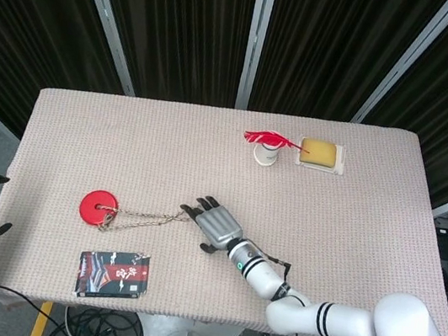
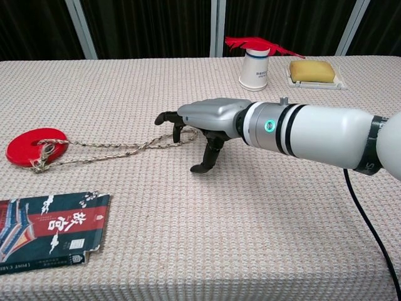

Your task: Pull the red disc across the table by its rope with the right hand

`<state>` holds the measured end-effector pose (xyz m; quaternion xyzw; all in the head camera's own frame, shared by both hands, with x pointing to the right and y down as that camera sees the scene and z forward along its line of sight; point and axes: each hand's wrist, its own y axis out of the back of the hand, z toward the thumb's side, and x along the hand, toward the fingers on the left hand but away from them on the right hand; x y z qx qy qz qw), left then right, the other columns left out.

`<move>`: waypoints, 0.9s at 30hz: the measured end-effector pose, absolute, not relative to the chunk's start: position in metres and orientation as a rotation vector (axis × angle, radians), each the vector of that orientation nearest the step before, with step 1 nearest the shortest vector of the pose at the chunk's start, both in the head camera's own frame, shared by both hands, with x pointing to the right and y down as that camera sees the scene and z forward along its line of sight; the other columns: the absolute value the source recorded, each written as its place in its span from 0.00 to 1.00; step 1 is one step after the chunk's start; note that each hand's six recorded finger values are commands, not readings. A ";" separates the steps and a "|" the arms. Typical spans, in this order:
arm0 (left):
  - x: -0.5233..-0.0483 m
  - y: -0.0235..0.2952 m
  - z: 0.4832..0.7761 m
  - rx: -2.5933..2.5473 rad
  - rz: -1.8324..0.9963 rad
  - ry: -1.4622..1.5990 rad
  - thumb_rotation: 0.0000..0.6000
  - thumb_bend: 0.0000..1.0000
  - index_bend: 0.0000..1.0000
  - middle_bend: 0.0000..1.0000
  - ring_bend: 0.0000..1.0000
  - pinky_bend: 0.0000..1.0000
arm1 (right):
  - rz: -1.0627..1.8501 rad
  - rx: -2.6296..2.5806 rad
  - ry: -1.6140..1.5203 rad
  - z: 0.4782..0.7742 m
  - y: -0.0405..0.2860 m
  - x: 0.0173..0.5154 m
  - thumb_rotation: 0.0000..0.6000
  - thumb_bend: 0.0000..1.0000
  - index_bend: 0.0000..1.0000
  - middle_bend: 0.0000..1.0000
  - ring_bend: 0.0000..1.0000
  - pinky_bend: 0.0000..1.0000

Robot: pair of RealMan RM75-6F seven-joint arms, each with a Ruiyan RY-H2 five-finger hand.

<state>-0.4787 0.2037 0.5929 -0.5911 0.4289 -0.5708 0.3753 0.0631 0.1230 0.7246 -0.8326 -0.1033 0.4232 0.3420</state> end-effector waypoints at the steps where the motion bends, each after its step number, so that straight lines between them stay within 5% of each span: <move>1: -0.479 0.204 0.593 -1.513 -1.461 1.097 1.00 0.00 0.22 0.22 0.10 0.15 | 1.100 -2.166 -0.272 0.724 0.123 0.063 1.00 0.22 0.00 0.59 0.05 0.00; 12: -0.479 0.205 0.594 -1.514 -1.466 1.092 1.00 0.00 0.22 0.22 0.10 0.14 | 1.123 -2.148 -0.247 0.728 0.125 0.068 1.00 0.27 0.00 0.63 0.10 0.00; 18: -0.479 0.206 0.594 -1.516 -1.465 1.093 1.00 0.00 0.22 0.22 0.10 0.15 | 1.099 -2.131 -0.287 0.721 0.120 0.068 1.00 0.33 0.02 0.74 0.22 0.00; 20: -0.479 0.206 0.595 -1.517 -1.465 1.092 1.00 0.00 0.22 0.22 0.10 0.15 | 1.088 -2.117 -0.315 0.717 0.116 0.070 1.00 0.37 0.20 0.81 0.30 0.00; 24: -0.478 0.206 0.595 -1.520 -1.463 1.091 1.00 0.00 0.22 0.22 0.10 0.15 | 1.083 -2.086 -0.376 0.711 0.107 0.078 1.00 0.45 0.73 0.90 0.43 0.02; 27: -0.476 0.206 0.595 -1.522 -1.458 1.090 1.00 0.00 0.22 0.22 0.10 0.14 | 1.089 -2.057 -0.432 0.707 0.100 0.088 1.00 0.49 0.94 0.95 0.54 0.19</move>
